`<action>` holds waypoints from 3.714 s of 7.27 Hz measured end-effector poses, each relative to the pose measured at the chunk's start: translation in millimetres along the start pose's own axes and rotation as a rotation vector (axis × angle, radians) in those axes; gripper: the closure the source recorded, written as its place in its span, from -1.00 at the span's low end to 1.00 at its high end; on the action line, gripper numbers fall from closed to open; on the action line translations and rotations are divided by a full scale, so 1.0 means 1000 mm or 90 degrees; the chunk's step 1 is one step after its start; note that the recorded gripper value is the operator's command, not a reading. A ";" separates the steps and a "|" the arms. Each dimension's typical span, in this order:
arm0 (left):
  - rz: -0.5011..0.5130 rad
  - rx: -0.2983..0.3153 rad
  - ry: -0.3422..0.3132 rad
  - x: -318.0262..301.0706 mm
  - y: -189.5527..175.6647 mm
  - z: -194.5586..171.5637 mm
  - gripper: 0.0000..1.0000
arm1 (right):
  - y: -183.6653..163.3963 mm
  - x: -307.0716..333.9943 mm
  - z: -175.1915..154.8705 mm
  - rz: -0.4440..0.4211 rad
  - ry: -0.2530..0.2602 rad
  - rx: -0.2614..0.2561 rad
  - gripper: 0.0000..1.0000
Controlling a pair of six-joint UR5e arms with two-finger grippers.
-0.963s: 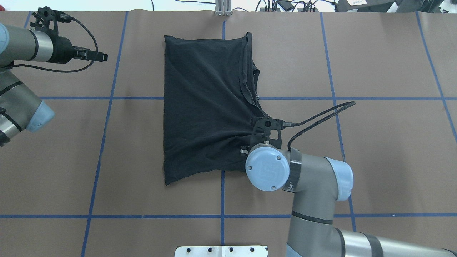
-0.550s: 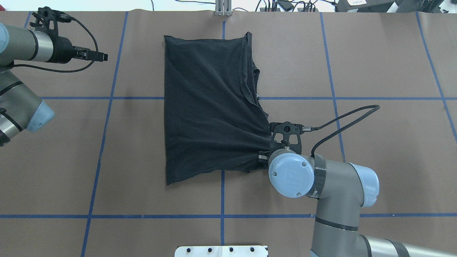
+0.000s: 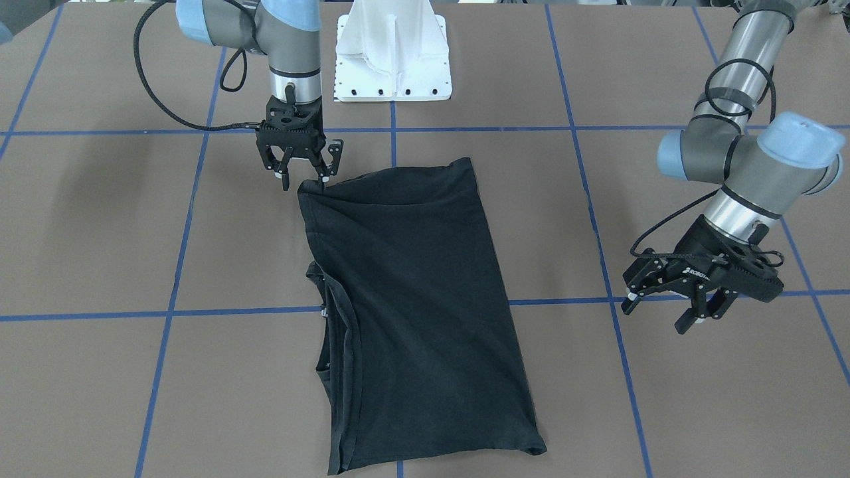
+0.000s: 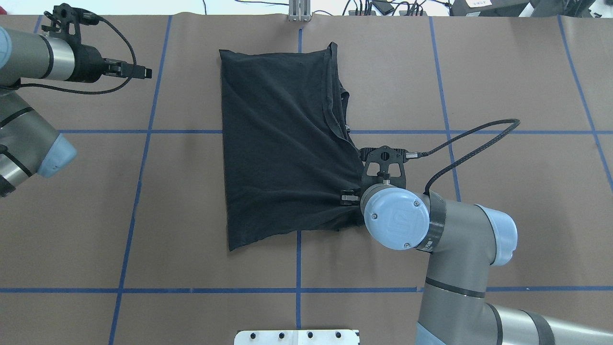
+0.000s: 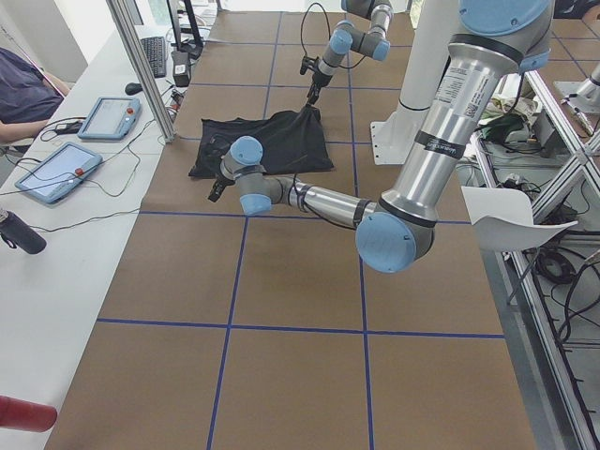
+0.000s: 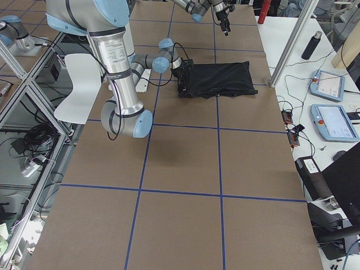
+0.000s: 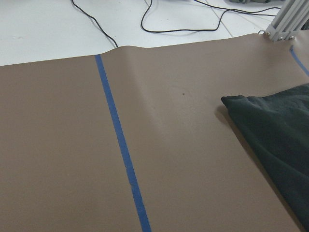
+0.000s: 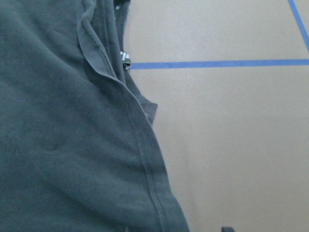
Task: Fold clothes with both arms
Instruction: 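Slide the right gripper outward along the shirt edge while the left gripper approaches, then grasp the shirt's near corners with the left and right grippers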
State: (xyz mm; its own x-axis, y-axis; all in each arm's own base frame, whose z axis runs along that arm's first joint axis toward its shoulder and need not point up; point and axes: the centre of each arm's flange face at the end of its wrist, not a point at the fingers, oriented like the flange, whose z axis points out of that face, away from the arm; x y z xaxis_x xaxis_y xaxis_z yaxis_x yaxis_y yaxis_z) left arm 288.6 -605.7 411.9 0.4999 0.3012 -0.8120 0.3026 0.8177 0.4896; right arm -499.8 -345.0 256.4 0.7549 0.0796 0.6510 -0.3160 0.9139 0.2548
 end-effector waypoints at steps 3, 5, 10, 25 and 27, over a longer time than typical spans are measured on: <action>-0.073 -0.063 0.031 0.104 0.047 -0.038 -1.00 | -0.021 0.010 -0.025 -0.031 -0.035 -0.035 -1.00; -0.128 -0.105 0.037 0.168 0.108 -0.050 -1.00 | -0.025 0.019 -0.029 -0.052 -0.054 -0.052 -1.00; -0.237 -0.155 0.015 0.266 0.249 -0.019 -0.98 | -0.019 0.050 -0.016 -0.062 -0.118 -0.049 -1.00; -0.260 -0.191 -0.007 0.295 0.289 0.014 1.00 | -0.018 0.044 0.003 -0.033 -0.101 -0.045 -0.96; -0.260 -0.190 -0.006 0.295 0.289 0.013 1.00 | -0.026 0.012 0.020 0.022 -0.095 -0.032 -0.90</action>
State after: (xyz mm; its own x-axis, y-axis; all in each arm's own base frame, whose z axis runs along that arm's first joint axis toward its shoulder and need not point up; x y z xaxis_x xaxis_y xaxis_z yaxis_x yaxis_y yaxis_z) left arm 534.0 -287.0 317.8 0.3963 -0.0763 -0.9149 0.2304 0.9729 0.0187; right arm -494.2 -375.6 271.9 0.6488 0.0549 0.7589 -0.3090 0.9305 0.1968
